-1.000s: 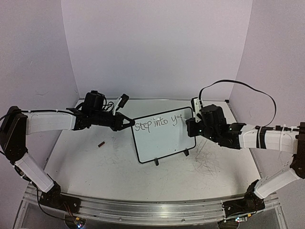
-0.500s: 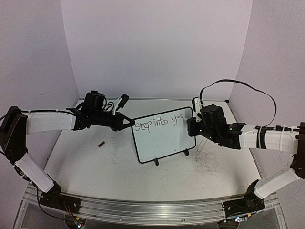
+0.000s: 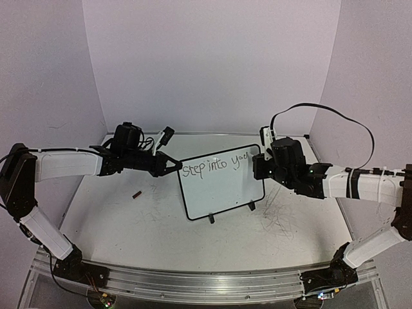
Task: Write a sentence on the whiteboard
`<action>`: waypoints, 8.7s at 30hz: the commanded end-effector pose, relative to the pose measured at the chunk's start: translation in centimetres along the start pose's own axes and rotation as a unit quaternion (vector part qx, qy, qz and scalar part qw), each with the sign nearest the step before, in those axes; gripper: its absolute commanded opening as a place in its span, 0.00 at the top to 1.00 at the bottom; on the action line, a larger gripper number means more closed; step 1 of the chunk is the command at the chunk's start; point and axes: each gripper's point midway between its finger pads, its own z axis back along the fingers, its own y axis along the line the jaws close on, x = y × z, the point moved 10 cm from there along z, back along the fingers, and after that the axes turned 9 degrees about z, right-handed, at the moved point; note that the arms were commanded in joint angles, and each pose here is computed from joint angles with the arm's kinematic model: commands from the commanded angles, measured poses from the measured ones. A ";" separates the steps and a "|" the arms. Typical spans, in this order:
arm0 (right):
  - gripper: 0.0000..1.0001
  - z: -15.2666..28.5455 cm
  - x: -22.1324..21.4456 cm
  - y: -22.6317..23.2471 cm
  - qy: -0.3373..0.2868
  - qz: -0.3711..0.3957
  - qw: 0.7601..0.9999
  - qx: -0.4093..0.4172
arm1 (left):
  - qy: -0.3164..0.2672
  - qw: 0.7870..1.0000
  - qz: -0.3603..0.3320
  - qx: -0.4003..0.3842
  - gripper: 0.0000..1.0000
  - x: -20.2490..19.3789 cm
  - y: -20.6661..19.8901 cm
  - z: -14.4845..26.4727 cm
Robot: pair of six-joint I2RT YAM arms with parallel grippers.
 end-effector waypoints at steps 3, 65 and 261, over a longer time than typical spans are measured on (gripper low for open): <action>1.00 0.4 -0.2 -0.2 -0.001 -0.008 1.000 0.004 | 0.005 0.999 -0.030 0.041 1.00 -0.5 0.4 0.3; 1.00 0.4 -1.4 -1.1 0.017 -0.016 1.000 -0.003 | 0.008 0.998 -0.035 0.047 1.00 -0.7 0.3 0.3; 1.00 0.9 -3.1 19.3 0.021 0.067 0.990 0.126 | 0.003 0.998 -0.029 0.057 1.00 -0.7 0.1 0.3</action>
